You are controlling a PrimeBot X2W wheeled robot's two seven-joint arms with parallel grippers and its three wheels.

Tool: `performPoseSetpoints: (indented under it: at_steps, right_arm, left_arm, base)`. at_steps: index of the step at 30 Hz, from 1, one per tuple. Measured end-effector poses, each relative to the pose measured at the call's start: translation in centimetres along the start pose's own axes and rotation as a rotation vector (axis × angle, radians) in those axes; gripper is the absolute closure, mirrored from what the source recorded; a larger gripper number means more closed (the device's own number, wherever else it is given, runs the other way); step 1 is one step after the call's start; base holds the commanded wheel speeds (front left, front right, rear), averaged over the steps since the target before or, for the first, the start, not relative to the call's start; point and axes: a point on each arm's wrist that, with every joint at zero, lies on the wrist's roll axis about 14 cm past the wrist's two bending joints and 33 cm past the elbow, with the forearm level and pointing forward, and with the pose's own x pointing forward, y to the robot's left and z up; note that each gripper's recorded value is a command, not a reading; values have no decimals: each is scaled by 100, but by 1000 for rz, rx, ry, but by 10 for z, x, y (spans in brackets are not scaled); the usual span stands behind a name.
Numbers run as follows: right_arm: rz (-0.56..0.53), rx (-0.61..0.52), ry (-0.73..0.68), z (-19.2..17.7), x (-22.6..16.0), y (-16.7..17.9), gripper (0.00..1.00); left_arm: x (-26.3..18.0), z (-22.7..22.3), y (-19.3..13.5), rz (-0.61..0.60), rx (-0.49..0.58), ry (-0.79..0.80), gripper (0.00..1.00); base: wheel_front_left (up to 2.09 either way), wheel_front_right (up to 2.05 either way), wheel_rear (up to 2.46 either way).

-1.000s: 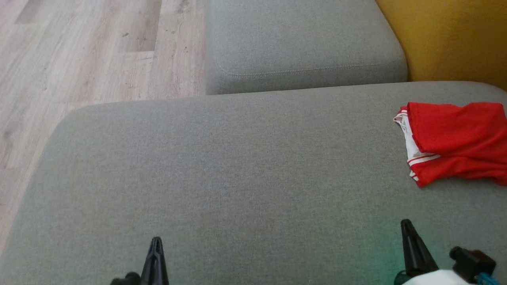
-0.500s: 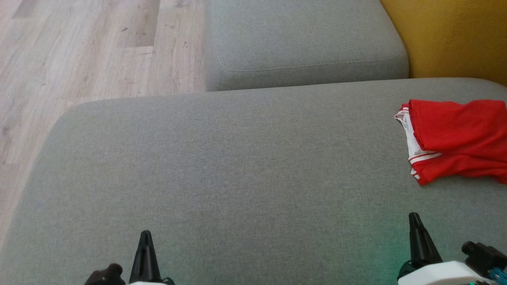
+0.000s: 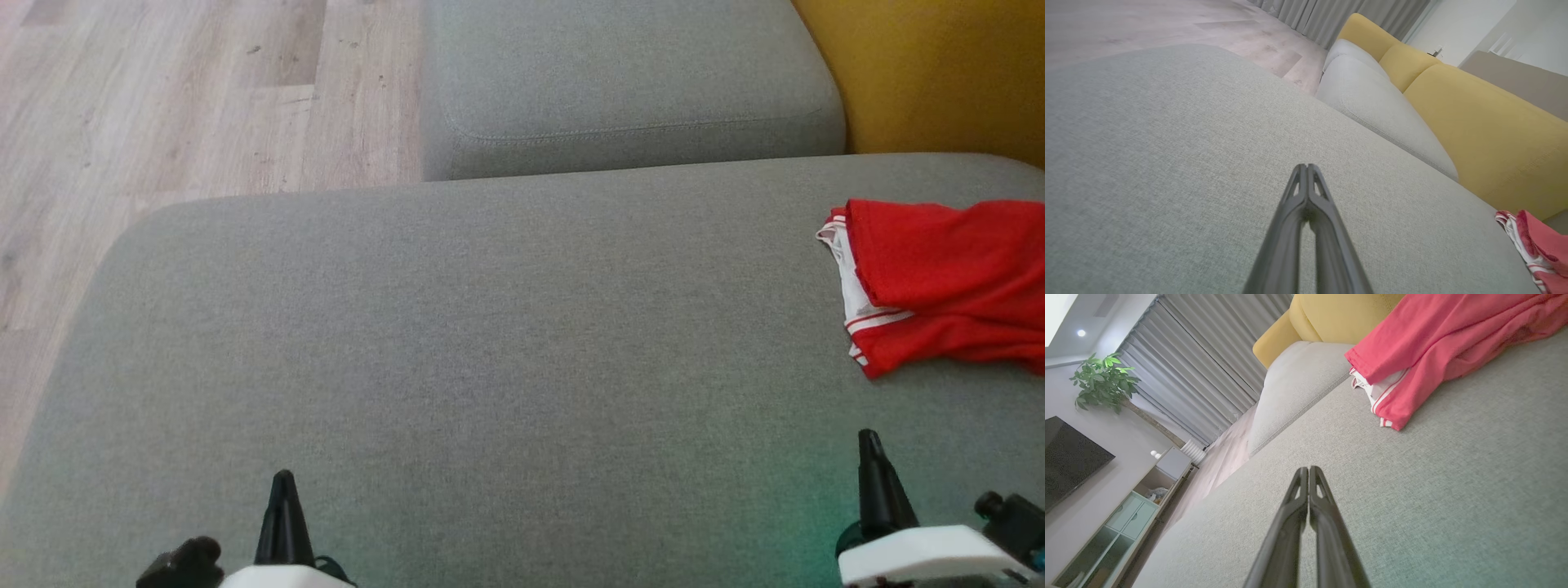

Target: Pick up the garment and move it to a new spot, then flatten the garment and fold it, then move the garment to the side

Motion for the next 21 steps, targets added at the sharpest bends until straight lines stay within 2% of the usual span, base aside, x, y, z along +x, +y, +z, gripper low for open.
performPoseSetpoints:
  at_steps: [21]
  right_arm:
    - [-23, 229, -14, 11, 12, -3, 100]
  left_arm:
    - [12, 7, 3, -3, -258, 26, 100]
  base:
    - [0, 0, 0]
